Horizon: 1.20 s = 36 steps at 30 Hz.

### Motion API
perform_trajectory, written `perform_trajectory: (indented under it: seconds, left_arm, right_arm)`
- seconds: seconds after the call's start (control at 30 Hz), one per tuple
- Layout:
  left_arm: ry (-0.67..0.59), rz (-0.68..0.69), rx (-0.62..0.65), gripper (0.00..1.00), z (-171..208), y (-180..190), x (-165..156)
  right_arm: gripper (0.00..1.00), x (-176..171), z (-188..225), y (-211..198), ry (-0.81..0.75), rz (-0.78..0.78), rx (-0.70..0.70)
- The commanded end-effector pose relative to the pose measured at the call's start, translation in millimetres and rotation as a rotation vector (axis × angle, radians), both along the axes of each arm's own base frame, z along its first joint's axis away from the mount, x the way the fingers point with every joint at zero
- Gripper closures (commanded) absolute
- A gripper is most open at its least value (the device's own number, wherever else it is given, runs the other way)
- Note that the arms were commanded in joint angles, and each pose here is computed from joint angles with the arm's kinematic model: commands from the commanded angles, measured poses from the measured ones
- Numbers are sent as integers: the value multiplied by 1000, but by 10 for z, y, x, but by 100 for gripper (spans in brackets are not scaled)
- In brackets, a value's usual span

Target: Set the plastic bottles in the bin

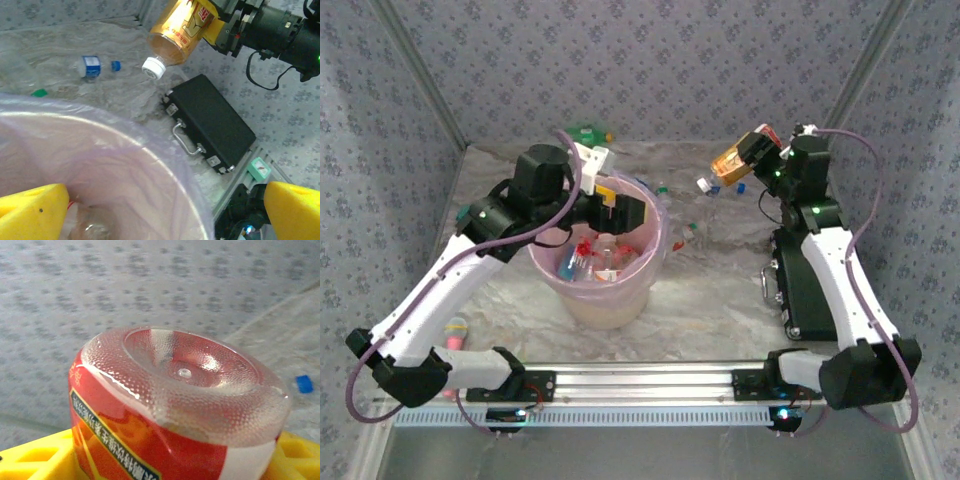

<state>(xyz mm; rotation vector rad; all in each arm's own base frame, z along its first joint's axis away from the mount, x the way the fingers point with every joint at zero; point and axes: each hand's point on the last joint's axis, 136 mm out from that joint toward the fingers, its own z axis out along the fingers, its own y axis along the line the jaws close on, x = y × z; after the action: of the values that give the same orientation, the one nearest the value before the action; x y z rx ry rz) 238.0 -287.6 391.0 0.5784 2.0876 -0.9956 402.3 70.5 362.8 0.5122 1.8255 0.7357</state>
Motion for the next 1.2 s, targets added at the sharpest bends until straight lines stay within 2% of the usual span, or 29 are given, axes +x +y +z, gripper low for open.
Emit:
perform_trajectory:
  seconds: [0.0,0.27,0.67,0.83,0.97,1.1,1.17]
  left_arm:
    - [-70,-65,-63,0,288,-157,-47]
    - [-110,-137,-55,0,412,-446,-24]
    - [-130,-233,-79,2,479,-824,19]
    - [-125,-243,-91,16,479,-887,49]
    - [-124,-235,-100,38,504,-883,52]
    - [-123,-235,-102,48,509,-881,47]
    - [-123,-231,-98,49,500,-876,54]
  right_arm:
    - [35,-289,381,313,-99,204,-22]
    - [35,-877,990,1009,-274,498,-104]
    - [35,-1194,1225,1557,-345,756,-49]
    - [35,-1211,1233,1623,-349,785,-37]
    - [34,-1197,1219,1661,-345,795,-36]
    - [34,-1172,1200,1672,-341,796,-40]
    - [32,-1161,1194,1673,-339,793,-42]
